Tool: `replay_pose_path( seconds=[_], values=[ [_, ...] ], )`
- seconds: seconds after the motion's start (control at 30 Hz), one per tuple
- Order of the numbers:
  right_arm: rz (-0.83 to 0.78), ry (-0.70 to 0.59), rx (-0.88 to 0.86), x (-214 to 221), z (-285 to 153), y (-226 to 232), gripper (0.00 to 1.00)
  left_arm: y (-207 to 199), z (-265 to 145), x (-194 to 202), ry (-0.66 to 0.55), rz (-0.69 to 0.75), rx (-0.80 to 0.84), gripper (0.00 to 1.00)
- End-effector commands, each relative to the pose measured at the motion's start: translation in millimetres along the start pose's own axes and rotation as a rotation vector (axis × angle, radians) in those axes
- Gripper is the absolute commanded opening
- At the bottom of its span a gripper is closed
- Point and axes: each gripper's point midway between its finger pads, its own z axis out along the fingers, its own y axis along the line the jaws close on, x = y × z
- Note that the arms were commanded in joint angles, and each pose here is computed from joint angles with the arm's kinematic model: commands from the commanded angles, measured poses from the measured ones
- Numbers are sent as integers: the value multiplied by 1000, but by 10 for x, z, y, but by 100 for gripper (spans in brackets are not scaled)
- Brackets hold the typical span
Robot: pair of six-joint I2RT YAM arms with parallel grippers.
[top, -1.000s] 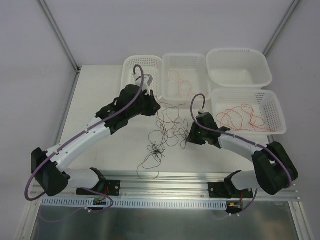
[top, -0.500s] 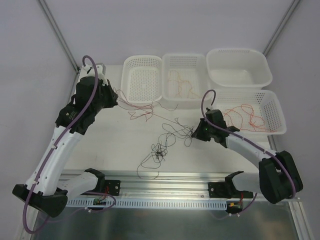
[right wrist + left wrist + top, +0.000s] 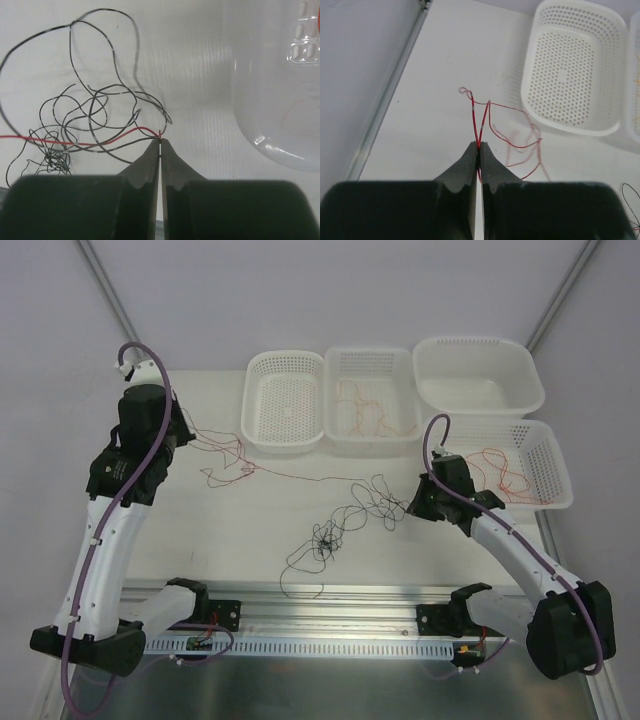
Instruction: Untangle the cables
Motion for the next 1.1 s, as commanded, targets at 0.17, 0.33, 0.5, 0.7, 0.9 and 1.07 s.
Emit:
replay_pose_path(
  seconds=[0.17,0.33,0.5,0.7,0.9,1.07],
  values=[
    [-176,0,-1,-156,-298,107,25,-631,13,780,219,-30,355,0],
    [-330,2,-122,-152,-413,471,64,-790,-78,1053,303,-48,464,0],
    [-614,-13,-374,-89,-505,1220,76,-856,-143,1260,361,-72,515,0],
    [-824,37,-559,-3,-315,1890,81,-865,-213,1315,365,-81,542,0],
    [-881,94,-696,84,-260,2450,81,-908,-252,1307,371,-103,566,0],
    [-783,172,-675,375,-201,2558,79,-882,-232,1289,374,-176,518,0]
  ],
)
